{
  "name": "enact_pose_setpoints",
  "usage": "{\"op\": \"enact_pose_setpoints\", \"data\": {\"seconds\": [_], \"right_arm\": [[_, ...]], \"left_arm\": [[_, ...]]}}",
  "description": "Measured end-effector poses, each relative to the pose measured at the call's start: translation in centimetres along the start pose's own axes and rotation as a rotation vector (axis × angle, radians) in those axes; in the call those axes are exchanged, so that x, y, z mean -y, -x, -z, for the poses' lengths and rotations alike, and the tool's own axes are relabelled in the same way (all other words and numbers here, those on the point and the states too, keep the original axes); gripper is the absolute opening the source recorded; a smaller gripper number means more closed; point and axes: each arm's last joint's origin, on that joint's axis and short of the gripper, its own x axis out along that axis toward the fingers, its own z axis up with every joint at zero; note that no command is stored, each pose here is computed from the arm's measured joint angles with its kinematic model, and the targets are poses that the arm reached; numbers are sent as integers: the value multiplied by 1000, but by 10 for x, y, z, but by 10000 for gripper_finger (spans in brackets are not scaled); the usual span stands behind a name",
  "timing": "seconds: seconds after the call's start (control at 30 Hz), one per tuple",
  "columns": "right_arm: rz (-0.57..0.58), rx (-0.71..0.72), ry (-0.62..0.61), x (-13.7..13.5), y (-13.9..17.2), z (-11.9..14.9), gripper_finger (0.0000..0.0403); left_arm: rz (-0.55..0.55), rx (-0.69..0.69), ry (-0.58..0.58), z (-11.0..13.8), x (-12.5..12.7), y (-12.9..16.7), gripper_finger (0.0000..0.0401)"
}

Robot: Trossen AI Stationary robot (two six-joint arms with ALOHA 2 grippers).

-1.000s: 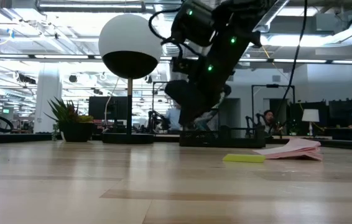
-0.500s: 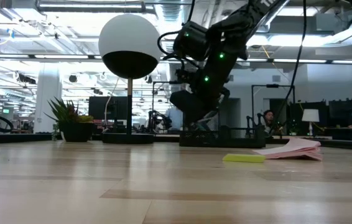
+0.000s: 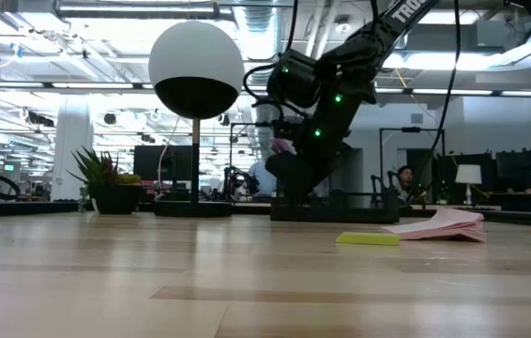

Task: Pick and place office supplies into organizer
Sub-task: Put the black binder clip into the black desk organizer, then put the green eraser into the black desk organizer

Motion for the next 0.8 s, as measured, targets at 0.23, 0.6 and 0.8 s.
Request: {"op": "enact_pose_setpoints", "data": {"seconds": [0.23, 0.6, 0.8], "right_arm": [[-4, 2, 5, 0, -1, 2, 207], [-103, -20, -5, -7, 26, 4, 180], [-161, 134, 85, -21, 103, -1, 147]], "left_arm": [[24, 16, 21, -2, 3, 0, 129], [14, 39, 28, -3, 3, 0, 129], [4, 68, 36, -4, 3, 0, 129]]}}
